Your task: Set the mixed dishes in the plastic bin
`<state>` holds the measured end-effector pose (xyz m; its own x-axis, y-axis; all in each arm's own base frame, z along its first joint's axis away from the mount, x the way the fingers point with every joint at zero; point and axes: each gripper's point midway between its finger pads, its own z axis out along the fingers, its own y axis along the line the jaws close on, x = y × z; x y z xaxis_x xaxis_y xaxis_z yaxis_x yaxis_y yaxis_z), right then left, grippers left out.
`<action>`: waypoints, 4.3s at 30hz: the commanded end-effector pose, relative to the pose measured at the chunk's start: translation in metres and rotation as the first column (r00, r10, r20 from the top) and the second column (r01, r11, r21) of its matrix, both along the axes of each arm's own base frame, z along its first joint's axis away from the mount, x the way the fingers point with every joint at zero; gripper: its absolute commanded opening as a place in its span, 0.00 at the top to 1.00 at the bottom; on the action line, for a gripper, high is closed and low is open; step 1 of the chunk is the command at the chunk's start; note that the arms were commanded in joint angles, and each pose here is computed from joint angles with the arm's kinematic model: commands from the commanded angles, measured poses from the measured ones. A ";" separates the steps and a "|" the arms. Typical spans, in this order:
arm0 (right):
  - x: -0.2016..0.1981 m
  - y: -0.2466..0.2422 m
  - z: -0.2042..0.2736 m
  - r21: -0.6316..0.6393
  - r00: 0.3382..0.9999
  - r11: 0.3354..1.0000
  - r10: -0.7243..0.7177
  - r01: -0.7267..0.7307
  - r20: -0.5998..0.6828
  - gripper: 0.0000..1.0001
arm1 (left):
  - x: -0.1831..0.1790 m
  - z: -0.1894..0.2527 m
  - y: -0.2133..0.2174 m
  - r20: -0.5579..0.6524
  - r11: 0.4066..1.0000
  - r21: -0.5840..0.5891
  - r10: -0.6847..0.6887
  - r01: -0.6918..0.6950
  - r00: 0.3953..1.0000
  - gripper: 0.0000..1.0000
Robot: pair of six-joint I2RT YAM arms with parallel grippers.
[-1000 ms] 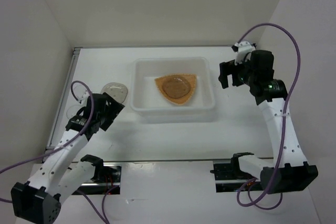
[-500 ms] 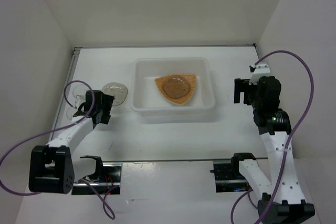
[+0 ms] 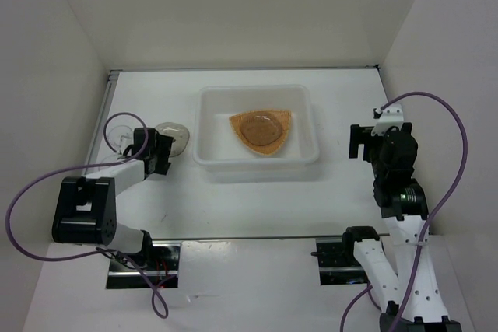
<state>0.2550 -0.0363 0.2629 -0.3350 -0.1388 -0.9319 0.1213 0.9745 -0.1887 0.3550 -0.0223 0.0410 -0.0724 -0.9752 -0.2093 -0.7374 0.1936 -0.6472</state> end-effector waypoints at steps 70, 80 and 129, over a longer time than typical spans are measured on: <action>-0.011 0.011 0.027 -0.078 0.981 0.994 0.090 -0.077 0.175 0.02 | 0.072 0.064 -0.265 -0.079 0.359 0.046 -0.929 0.932 0.361 1.00; -0.013 0.010 0.030 -0.087 0.979 0.993 0.093 -0.078 0.182 0.02 | 0.077 0.098 -0.247 -0.096 0.409 0.092 -0.904 0.908 0.417 0.37; -0.005 0.014 0.017 -0.092 0.986 0.990 0.114 -0.102 0.126 0.02 | 0.053 0.043 0.134 -0.394 0.749 0.256 -0.496 0.611 0.774 0.05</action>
<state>0.2448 -0.0215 0.2768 -0.2082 -0.2399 -0.9482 0.0343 0.9671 -0.2522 0.3922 0.0993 0.0790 -0.6867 -0.6318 -0.3595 -0.5891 0.7735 -0.2340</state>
